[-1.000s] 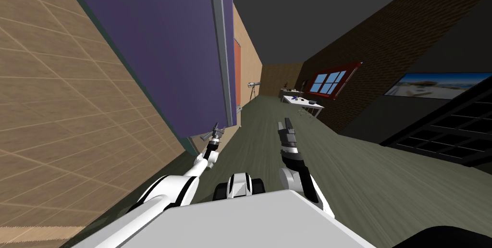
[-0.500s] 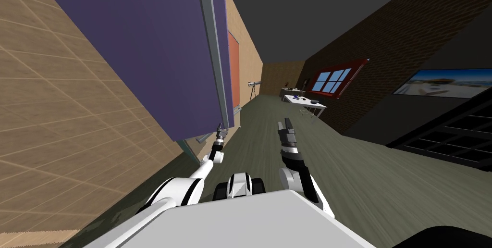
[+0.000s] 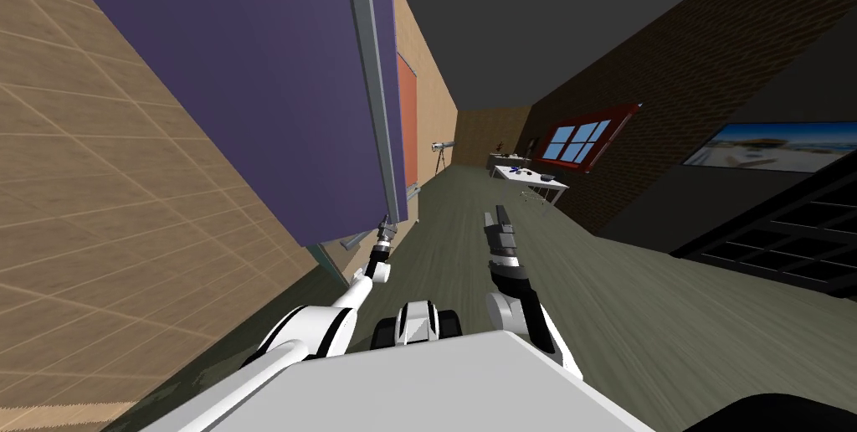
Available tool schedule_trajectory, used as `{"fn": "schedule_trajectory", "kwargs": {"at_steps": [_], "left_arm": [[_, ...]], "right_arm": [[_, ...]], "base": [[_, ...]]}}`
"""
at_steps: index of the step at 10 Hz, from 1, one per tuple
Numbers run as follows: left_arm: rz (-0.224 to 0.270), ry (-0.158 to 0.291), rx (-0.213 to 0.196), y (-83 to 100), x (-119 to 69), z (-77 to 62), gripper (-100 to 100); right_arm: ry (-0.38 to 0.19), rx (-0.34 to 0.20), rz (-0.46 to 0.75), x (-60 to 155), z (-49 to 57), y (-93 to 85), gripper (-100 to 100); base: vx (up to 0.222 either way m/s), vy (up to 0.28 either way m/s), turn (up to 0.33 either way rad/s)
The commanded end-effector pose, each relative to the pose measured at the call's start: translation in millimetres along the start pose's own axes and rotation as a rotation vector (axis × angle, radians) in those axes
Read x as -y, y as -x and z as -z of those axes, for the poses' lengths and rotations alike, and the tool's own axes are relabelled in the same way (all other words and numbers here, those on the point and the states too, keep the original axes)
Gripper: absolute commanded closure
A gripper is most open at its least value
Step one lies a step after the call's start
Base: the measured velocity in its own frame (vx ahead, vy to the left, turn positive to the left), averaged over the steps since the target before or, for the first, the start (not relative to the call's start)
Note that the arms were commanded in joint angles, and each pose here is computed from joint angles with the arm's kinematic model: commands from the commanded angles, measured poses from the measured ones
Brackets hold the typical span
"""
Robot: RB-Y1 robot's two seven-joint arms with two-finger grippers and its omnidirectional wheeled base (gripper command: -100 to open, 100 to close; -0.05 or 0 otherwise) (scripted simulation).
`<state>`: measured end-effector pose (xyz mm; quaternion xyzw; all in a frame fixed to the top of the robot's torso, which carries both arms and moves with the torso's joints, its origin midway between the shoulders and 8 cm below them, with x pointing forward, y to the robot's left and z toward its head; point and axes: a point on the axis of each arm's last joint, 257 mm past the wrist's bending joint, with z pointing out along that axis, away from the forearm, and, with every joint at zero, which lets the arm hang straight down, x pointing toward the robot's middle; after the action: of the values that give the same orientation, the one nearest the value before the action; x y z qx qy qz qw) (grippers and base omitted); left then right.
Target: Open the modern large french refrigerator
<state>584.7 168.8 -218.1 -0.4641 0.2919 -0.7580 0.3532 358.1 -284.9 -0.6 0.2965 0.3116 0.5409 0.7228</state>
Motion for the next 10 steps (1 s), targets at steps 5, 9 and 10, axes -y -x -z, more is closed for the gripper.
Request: {"fn": "schedule_trajectory", "kwargs": {"at_steps": [5, 9, 10], "left_arm": [[-0.029, -0.026, 0.034, 14.9, 12.4, 2.5, 100], [-0.049, -0.059, 0.056, 23.6, 27.9, 0.7, 100], [-0.062, -0.066, 0.064, 26.8, 32.7, 1.0, 100]], "right_arm": [[0.0, 0.0, 0.0, 0.0, -0.1, 0.0, 0], [0.0, 0.0, 0.0, 0.0, -0.1, 0.0, 0], [0.0, 0.0, 0.0, 0.0, 0.0, 0.0, 0]], "base": [[-0.053, 0.063, -0.163], [-0.075, 0.083, -0.207], [-0.109, 0.103, -0.238]]}}
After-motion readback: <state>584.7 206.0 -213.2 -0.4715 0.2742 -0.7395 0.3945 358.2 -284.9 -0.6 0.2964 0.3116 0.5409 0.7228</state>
